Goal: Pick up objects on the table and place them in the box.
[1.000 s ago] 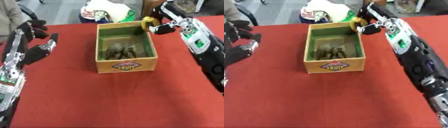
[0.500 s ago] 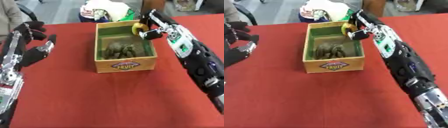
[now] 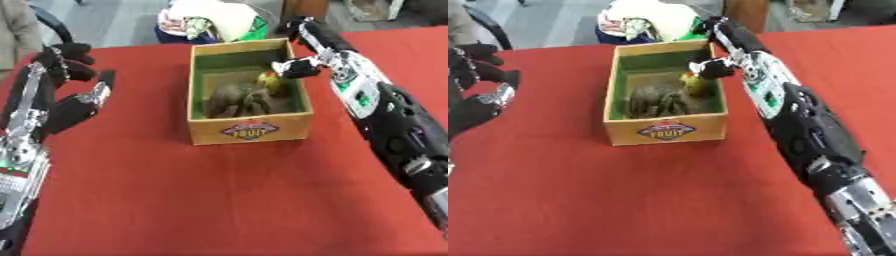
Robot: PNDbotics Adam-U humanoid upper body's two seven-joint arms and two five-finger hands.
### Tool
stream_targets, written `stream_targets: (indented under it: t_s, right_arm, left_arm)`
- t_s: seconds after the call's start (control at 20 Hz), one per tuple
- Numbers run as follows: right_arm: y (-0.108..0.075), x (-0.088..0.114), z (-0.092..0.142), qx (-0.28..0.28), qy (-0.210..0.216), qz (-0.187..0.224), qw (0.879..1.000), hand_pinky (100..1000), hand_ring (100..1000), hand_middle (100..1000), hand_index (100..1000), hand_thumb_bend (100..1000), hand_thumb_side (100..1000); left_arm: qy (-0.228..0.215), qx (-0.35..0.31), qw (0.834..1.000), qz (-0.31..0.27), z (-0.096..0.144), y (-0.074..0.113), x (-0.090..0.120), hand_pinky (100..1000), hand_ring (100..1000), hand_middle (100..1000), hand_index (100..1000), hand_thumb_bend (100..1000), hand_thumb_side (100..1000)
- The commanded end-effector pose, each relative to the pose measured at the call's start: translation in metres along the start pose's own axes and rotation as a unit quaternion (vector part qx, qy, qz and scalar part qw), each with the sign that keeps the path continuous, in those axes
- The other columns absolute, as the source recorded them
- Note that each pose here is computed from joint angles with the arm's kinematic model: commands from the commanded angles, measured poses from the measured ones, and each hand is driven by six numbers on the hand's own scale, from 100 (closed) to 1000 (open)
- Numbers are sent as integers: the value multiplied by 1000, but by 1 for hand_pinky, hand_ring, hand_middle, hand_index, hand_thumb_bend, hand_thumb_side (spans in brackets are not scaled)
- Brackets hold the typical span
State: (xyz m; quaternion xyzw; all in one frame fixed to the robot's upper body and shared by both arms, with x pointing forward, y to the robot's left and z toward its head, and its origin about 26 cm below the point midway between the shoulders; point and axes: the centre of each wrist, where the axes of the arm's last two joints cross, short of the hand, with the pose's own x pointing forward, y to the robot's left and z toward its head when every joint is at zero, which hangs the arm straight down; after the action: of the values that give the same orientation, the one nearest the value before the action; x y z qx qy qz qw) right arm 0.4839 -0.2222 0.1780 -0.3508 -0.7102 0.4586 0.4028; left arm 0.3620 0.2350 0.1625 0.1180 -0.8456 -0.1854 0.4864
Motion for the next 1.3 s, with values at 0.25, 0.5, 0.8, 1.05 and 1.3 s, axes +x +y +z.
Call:
stream_targets:
  t_s: [0.25, 0.5, 0.8, 1.05, 1.3]
  right_arm:
    - [-23, 4, -2, -47, -9, 5, 999, 656, 705, 764, 810, 274, 361]
    - [-42, 3, 8, -61, -29, -23, 997, 620, 658, 693, 768, 134, 244]
    - [-77, -5, 44, -75, -41, -86, 993, 597, 640, 675, 753, 100, 162]
    - [-104, -12, 85, -118, -34, -132, 984, 585, 628, 661, 745, 100, 138]
    - [-117, -20, 121, -162, -15, -153, 975, 579, 622, 652, 738, 100, 137]
  left_arm:
    - [-13, 11, 1000, -8, -4, 9, 6, 659, 592, 584, 746, 367, 195]
    - [-6, 23, 1000, -14, -2, 15, 2, 658, 592, 583, 745, 367, 193]
    - [16, 42, 999, -21, 4, 20, -9, 657, 595, 585, 731, 368, 185]
    - [31, 60, 998, -19, 9, 23, -17, 654, 601, 591, 730, 360, 166]
    - [38, 79, 996, -16, 12, 25, -21, 653, 595, 586, 728, 351, 154]
